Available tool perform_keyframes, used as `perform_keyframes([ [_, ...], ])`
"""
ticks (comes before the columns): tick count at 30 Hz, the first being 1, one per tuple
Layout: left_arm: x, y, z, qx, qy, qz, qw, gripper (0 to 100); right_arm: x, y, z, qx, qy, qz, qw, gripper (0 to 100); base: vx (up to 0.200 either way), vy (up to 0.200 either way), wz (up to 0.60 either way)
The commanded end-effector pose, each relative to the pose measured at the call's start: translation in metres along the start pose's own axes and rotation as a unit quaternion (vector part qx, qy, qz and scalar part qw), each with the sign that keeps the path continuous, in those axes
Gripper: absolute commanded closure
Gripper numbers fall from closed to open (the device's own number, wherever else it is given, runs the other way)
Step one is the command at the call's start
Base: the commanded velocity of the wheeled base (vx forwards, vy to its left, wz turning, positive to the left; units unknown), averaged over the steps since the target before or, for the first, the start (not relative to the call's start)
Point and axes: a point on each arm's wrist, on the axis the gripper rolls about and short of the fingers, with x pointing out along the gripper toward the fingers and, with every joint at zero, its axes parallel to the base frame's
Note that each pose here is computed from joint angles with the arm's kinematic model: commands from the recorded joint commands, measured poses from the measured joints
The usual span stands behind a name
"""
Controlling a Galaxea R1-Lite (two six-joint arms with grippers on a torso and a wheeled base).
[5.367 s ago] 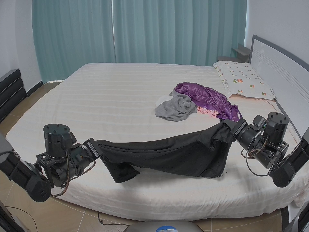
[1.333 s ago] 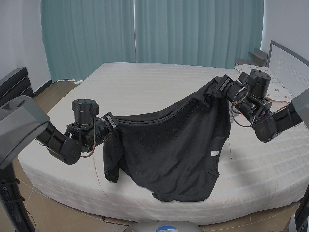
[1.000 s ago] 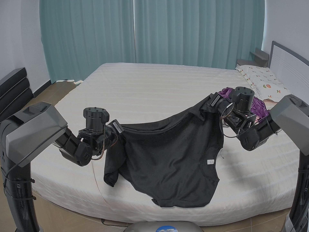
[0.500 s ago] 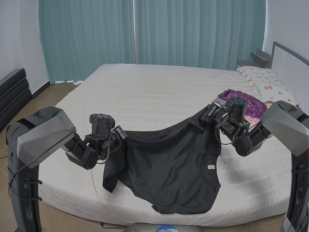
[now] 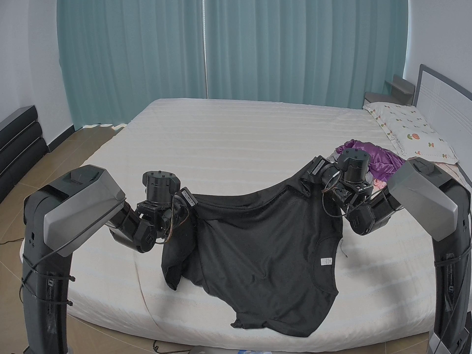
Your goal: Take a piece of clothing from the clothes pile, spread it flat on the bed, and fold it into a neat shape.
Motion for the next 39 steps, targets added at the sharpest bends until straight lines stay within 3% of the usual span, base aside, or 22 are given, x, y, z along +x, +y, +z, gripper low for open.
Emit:
perform_keyframes([
  [1, 0.018, 0.006, -0.009, 0.000, 0.003, 0.004, 1.0000, 100, 0.022, -0.015, -0.019, -0.003, -0.001, -0.011, 0.9999, 100, 0.000, 0.000, 0.00],
  [6, 0.030, 0.010, -0.016, -0.005, 0.008, 0.008, 0.9999, 100, 0.046, -0.028, -0.036, -0.004, 0.010, -0.032, 0.9994, 100, 0.000, 0.000, 0.00],
  [7, 0.030, 0.010, -0.015, -0.007, 0.007, 0.008, 0.9999, 100, 0.047, -0.029, -0.037, -0.004, 0.010, -0.033, 0.9994, 0, 0.000, 0.000, 0.00],
  [8, 0.033, 0.011, -0.016, -0.016, 0.008, 0.008, 0.9998, 0, 0.051, -0.034, -0.044, -0.005, 0.015, -0.036, 0.9992, 0, 0.000, 0.000, 0.00],
  [13, 0.037, 0.014, -0.020, -0.017, 0.015, 0.015, 0.9996, 0, 0.052, -0.051, -0.070, -0.010, 0.045, -0.055, 0.9974, 0, 0.000, 0.000, 0.00],
  [16, 0.036, 0.016, -0.019, -0.017, 0.013, 0.022, 0.9995, 0, 0.052, -0.055, -0.064, 0.000, 0.040, -0.062, 0.9973, 0, 0.000, 0.000, 0.00],
  [24, 0.029, 0.021, 0.019, -0.034, -0.067, 0.046, 0.9962, 0, 0.030, -0.048, 0.006, 0.090, 0.003, -0.069, 0.9936, 0, 0.000, 0.000, 0.00],
  [27, 0.026, 0.024, 0.019, -0.029, -0.059, 0.055, 0.9963, 0, 0.023, -0.053, 0.008, 0.090, 0.016, -0.074, 0.9931, 0, 0.000, 0.000, 0.00],
  [32, 0.011, 0.036, 0.007, 0.003, 0.011, 0.087, 0.9961, 0, -0.003, -0.064, 0.009, 0.107, 0.073, -0.073, 0.9889, 0, 0.000, 0.000, 0.00],
  [35, 0.011, 0.038, 0.011, 0.000, 0.008, 0.088, 0.9961, 0, -0.013, -0.068, 0.012, 0.115, 0.102, -0.061, 0.9863, 0, 0.000, 0.000, 0.00],
  [39, 0.007, 0.037, 0.021, -0.006, 0.002, 0.085, 0.9964, 0, -0.019, -0.073, 0.005, 0.115, 0.125, -0.076, 0.9825, 0, 0.000, 0.000, 0.00],
])
